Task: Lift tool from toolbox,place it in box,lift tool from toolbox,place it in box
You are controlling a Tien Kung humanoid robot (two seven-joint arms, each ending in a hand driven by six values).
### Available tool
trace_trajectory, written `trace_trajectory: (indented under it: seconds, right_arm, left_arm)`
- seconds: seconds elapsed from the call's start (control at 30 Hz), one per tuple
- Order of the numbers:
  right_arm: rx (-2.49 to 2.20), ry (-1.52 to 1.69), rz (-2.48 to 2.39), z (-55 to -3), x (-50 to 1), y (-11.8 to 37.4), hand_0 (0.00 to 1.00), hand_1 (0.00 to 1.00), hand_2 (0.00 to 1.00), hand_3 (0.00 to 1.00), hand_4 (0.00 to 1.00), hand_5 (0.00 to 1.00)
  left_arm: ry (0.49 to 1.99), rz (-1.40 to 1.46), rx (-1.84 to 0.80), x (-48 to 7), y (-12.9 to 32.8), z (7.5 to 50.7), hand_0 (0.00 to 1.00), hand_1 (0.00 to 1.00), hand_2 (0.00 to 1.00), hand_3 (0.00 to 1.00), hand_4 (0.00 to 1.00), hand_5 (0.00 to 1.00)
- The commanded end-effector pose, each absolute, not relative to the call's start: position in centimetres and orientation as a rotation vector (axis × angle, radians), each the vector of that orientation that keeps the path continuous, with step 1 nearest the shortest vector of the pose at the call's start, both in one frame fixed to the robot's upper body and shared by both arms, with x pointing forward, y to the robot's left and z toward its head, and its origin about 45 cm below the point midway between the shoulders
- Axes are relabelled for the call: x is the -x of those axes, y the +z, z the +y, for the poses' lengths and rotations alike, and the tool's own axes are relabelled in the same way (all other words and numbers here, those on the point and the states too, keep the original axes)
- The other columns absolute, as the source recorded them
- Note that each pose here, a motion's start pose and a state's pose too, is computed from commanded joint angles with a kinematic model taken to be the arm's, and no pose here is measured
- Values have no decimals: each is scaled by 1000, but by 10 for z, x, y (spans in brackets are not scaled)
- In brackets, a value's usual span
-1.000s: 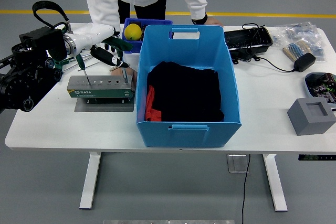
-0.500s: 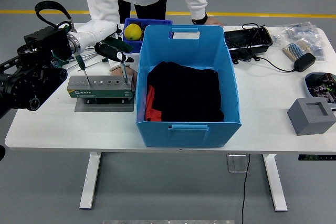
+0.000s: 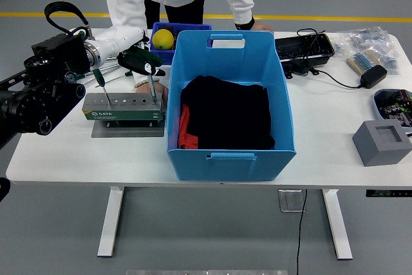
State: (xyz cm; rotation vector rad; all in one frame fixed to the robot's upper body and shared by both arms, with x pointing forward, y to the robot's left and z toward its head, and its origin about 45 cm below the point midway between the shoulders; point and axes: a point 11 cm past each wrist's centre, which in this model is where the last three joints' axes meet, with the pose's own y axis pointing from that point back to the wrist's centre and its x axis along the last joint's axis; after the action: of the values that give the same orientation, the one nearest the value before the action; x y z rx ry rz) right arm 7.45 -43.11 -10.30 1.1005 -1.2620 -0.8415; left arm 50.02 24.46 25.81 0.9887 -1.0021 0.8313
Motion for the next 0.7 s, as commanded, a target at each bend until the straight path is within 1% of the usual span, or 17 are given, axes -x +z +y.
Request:
trace_trajectory:
  seconds: [0.03,0.07,0.23,0.27,0.43,0.47,0.63,0.67,0.7]
  right_arm:
    - [-1100,-841,-1262,-431,-75,-103,763,765,811,651,910,736]
    - [-1100,-841,-1262,-431,-75,-103,761,763,811,646,910,736]
    - [-1100,-840,-1264,-431,-75,-103,761,763,811,646,910,736]
    - [-1099,-840,-1264,-431,-75,-103,759,762,810,646,909,735]
    - [-1098,-840,-1265,-431,-74,-103,759,762,810,646,909,735]
    - [-1098,-840,-1265,-431,-74,-103,756,758,808,643,910,734]
    - [-1096,-840,-1268,-431,-74,-103,756,758,808,643,910,734]
    - [-1096,-840,-1267,-431,-74,-103,755,758,807,642,909,733]
    - [-1097,-840,-1267,-431,-74,-104,755,758,807,642,909,733]
  left_arm:
    - [831,-1001,-988,-500,258,244,332,187,215,313,998,647]
    - [832,-998,-988,-500,258,244,321,187,215,310,998,671]
    - [834,-988,-986,-501,258,243,321,187,215,310,998,671]
    - [835,-985,-985,-501,258,243,295,170,194,287,998,673]
    - [835,-967,-984,-500,256,243,295,170,194,287,998,673]
    - [833,-963,-985,-500,255,243,271,156,182,271,998,681]
    - [824,-953,-988,-499,252,243,271,156,182,271,998,681]
    - [823,-953,-989,-499,251,244,271,171,204,270,998,682]
    - [823,-951,-989,-499,251,244,271,171,204,270,998,682]
